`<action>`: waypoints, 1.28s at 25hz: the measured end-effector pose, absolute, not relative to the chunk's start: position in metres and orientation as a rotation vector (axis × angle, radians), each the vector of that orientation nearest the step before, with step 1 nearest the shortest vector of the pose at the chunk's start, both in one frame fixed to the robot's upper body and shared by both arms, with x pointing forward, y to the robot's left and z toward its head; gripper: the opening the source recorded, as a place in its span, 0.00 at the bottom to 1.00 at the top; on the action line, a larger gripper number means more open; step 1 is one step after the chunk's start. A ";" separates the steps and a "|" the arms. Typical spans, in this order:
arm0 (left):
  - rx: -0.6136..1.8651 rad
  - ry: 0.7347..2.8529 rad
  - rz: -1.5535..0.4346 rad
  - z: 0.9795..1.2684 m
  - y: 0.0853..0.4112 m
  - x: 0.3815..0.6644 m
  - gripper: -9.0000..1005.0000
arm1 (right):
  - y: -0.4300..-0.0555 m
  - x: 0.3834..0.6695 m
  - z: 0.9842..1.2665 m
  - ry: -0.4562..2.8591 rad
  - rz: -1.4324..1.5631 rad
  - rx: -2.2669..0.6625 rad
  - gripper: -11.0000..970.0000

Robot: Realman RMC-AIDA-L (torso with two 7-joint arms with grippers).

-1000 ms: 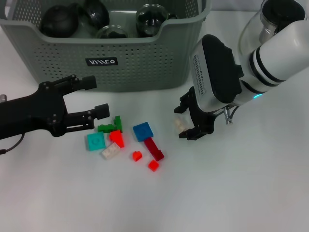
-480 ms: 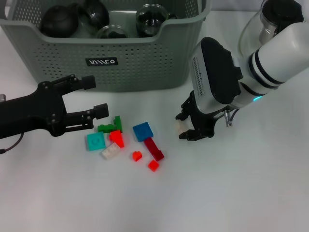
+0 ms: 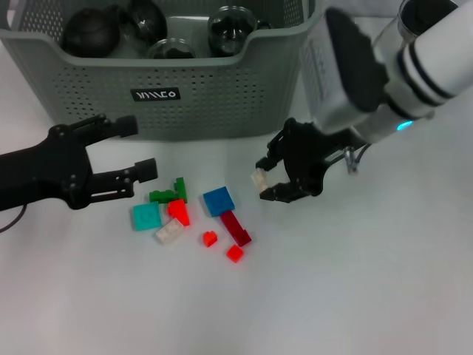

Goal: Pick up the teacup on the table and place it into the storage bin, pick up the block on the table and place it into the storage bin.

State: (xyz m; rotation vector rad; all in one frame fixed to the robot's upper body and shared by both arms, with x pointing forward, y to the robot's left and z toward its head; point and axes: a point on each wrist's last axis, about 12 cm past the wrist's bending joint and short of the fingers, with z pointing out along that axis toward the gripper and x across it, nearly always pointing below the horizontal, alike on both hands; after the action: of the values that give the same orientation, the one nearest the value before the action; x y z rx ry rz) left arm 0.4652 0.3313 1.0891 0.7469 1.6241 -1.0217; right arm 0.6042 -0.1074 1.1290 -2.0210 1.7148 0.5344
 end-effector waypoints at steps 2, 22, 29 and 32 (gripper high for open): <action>0.740 1.646 -1.003 1.087 0.336 0.462 0.86 | -0.111 0.604 1.139 1.732 0.584 -2.005 0.48; 0.652 1.769 -0.887 1.074 0.365 0.432 0.86 | -0.076 0.640 1.286 1.632 0.812 -1.325 0.47; 0.670 1.755 -0.898 1.077 0.362 0.439 0.86 | -0.043 0.682 1.258 1.743 0.576 -1.153 0.47; 0.679 1.748 -0.898 1.079 0.361 0.443 0.86 | -0.038 0.691 1.243 1.789 0.489 -1.144 0.47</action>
State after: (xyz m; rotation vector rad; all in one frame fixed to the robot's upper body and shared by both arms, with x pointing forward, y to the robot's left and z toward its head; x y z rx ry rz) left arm 0.4426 0.3612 1.0789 0.6788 1.7480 -0.8983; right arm 0.6911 -0.0378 1.2429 -1.1440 1.7885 0.4886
